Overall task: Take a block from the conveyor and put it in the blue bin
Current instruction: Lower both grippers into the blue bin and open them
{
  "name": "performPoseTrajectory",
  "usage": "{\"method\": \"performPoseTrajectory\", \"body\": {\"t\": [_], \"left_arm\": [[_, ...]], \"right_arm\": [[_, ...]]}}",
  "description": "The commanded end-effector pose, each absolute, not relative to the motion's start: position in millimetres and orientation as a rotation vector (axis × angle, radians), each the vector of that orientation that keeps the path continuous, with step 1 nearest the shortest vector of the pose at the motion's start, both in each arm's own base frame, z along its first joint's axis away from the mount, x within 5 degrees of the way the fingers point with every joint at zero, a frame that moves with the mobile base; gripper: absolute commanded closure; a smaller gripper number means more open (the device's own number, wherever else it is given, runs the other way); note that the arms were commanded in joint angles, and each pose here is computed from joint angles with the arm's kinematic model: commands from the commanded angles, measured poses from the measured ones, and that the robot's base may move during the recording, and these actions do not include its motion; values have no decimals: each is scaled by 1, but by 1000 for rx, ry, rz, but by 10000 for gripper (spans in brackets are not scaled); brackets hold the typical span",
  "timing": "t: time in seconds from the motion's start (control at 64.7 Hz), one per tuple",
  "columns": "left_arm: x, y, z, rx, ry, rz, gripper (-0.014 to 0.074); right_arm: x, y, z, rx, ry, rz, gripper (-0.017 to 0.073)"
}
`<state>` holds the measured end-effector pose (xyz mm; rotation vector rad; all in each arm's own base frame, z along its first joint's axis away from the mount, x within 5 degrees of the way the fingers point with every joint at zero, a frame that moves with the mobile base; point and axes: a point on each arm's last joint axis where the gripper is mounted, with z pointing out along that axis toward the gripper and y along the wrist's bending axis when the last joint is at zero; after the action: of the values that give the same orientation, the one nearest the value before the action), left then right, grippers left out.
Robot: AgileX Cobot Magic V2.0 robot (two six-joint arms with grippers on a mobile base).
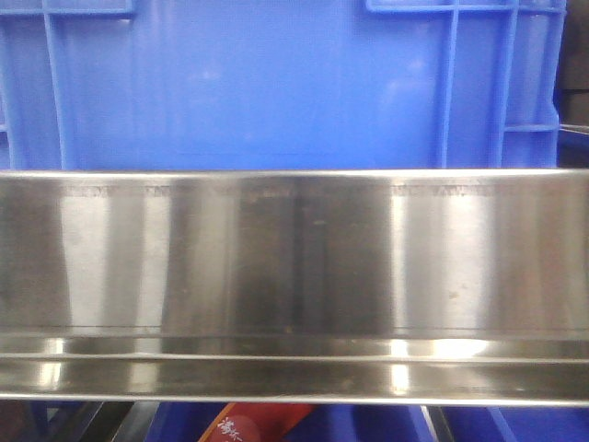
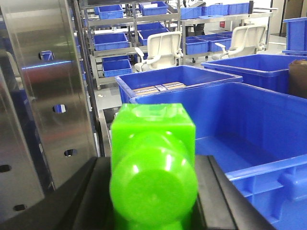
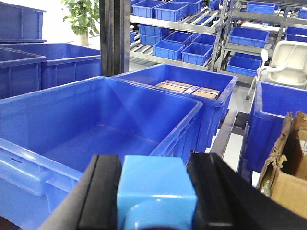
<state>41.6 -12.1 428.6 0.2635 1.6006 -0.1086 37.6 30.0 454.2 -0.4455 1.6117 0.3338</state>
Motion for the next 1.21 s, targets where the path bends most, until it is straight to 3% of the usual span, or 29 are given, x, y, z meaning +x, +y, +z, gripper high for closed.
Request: {"method": "performPoseTrajectory", "body": {"t": [0.0, 0.897, 1.191], "left_arm": [[40, -12, 430, 259, 1583, -126, 704], [43, -13, 433, 251, 1555, -134, 704], [79, -35, 467, 416, 1582, -234, 704]], "right_arm": [[35, 29, 458, -438, 1579, 330, 721], [35, 30, 459, -433, 1573, 347, 721], [58, 42, 481, -442, 1565, 432, 721]]}}
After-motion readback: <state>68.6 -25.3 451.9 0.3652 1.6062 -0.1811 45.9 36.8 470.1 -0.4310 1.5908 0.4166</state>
